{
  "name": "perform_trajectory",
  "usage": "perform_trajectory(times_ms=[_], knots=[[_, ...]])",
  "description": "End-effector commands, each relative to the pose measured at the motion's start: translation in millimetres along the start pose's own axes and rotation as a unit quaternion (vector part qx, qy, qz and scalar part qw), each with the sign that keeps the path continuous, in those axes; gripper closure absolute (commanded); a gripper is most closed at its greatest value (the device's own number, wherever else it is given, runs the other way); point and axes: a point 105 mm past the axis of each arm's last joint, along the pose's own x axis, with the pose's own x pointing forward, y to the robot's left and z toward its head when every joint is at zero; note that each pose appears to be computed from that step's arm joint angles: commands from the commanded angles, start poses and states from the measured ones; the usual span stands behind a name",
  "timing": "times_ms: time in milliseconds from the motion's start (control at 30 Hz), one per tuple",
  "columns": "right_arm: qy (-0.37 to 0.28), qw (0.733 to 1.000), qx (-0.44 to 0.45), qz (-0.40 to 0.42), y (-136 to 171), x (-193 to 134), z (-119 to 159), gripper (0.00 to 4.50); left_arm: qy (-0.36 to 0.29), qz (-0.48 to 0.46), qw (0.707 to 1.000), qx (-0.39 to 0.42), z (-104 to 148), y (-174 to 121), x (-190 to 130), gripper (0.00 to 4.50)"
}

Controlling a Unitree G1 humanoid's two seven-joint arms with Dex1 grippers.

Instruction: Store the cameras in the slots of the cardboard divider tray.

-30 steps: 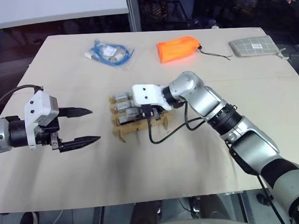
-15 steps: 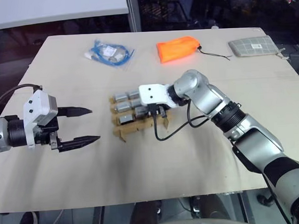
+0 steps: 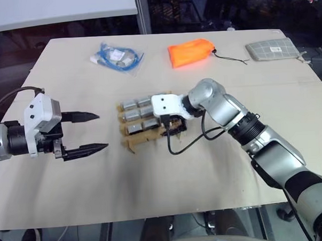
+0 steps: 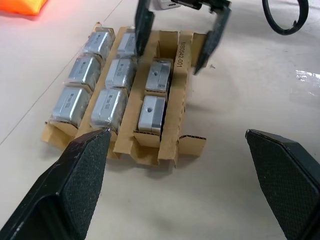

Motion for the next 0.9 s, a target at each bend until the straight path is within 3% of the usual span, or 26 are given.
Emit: perform_trajectory(times_ms=[33, 267, 500, 700, 900], knots=[[-0.052, 0.997, 0.004, -0.049, -16.4, -25.5, 23.5, 0.12, -0.010, -0.001, 1.000, 0.019, 9.8, 0.3, 0.8, 0.00], [-0.090, 0.984, 0.083, -0.129, -25.7, -88.9, 1.9, 0.12, -0.063, -0.008, 0.998, 0.025, 24.3, -1.2, 10.0, 0.00], [-0.028, 0.951, 0.205, -0.228, -23.5, -138.7, -81.3, 0.12, -0.101, -0.022, 0.994, 0.030, 38.1, -4.5, 23.3, 0.00], [-0.020, 0.911, 0.280, -0.302, -12.5, -139.0, -121.7, 0.12, -0.099, -0.025, 0.994, 0.028, 36.4, -4.9, 25.8, 0.00], [-0.030, 0.881, 0.325, -0.342, 6.5, -121.4, -140.3, 0.12, -0.096, -0.024, 0.995, 0.027, 34.8, -5.1, 25.9, 0.00]])
